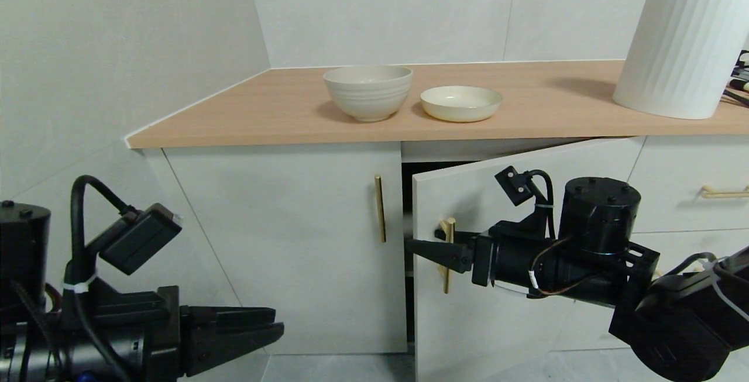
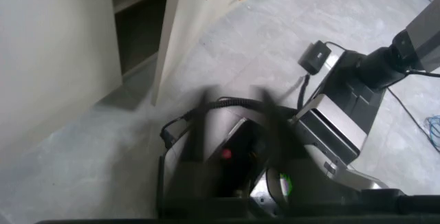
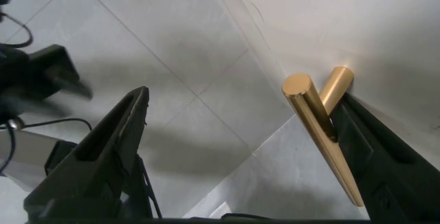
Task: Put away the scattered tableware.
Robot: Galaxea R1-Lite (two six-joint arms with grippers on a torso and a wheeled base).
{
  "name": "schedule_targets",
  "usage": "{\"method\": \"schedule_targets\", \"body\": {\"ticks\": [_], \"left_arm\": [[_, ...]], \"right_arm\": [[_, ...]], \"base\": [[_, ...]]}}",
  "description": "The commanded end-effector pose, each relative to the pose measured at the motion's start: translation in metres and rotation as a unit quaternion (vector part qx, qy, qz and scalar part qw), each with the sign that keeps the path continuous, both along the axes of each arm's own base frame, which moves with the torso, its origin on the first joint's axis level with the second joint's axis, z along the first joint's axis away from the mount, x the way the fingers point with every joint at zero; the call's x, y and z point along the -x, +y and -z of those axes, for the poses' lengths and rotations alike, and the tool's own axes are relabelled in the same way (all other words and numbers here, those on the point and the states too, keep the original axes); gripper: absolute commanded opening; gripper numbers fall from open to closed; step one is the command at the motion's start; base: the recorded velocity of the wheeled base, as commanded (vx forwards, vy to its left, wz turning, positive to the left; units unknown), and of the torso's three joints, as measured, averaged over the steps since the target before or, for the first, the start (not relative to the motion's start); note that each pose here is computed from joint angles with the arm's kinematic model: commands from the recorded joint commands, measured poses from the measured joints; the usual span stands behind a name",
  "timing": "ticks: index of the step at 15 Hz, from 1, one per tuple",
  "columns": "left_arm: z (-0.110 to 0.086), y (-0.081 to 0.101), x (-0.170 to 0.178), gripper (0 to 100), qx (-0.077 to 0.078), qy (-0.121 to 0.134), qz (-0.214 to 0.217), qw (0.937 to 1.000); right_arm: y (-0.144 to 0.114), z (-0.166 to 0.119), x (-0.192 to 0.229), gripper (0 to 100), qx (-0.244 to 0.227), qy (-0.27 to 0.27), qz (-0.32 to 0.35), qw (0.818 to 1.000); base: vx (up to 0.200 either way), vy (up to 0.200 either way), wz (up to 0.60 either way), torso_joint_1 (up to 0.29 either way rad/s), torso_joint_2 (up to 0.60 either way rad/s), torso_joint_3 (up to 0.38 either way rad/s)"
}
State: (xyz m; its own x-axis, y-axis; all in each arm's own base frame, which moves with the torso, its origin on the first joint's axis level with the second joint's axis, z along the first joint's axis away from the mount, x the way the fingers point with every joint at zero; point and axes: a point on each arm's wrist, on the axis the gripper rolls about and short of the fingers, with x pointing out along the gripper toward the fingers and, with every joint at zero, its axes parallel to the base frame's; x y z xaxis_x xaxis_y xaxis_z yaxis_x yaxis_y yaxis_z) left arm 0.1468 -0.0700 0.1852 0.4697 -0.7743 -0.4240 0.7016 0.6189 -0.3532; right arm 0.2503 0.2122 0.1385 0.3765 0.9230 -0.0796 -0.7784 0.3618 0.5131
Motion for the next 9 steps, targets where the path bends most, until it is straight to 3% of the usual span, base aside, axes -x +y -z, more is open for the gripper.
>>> {"method": "schedule_targets", "body": {"ticks": [1, 4, 5, 6, 7, 9], "left_arm": [[0.007, -0.006, -0.014, 0, -0.006, 0.011, 0.002, 0.9999], [0.009, -0.020, -0.027, 0, 0.005, -0.007, 0.017, 0.9998], [0.007, -0.024, -0.032, 0, 0.011, 0.000, 0.020, 0.9997], [0.000, -0.036, -0.055, 0, 0.030, 0.018, 0.010, 0.9994], [-0.004, -0.044, -0.075, 0, 0.041, 0.018, 0.004, 0.9990], [0.001, -0.055, -0.099, 0, 0.047, 0.020, 0.000, 0.9987]], "right_arm": [[0.001, 0.003, 0.000, 100, 0.004, 0.006, -0.002, 1.000], [0.001, 0.003, 0.000, 100, 0.004, 0.006, -0.002, 1.000], [0.001, 0.003, 0.000, 100, 0.004, 0.007, -0.002, 1.000], [0.001, 0.004, -0.001, 100, 0.004, 0.008, -0.002, 1.000], [0.001, 0.005, -0.001, 100, 0.005, 0.009, -0.002, 1.000], [0.001, 0.005, -0.001, 100, 0.005, 0.009, -0.002, 1.000]], "base": [[0.000, 0.000, 0.00, 0.000, 0.00, 0.000], [0.000, 0.000, 0.00, 0.000, 0.00, 0.000], [0.000, 0.000, 0.00, 0.000, 0.00, 0.000], [0.000, 0.000, 0.00, 0.000, 0.00, 0.000], [0.000, 0.000, 0.00, 0.000, 0.00, 0.000], [0.000, 0.000, 0.00, 0.000, 0.00, 0.000]]}}
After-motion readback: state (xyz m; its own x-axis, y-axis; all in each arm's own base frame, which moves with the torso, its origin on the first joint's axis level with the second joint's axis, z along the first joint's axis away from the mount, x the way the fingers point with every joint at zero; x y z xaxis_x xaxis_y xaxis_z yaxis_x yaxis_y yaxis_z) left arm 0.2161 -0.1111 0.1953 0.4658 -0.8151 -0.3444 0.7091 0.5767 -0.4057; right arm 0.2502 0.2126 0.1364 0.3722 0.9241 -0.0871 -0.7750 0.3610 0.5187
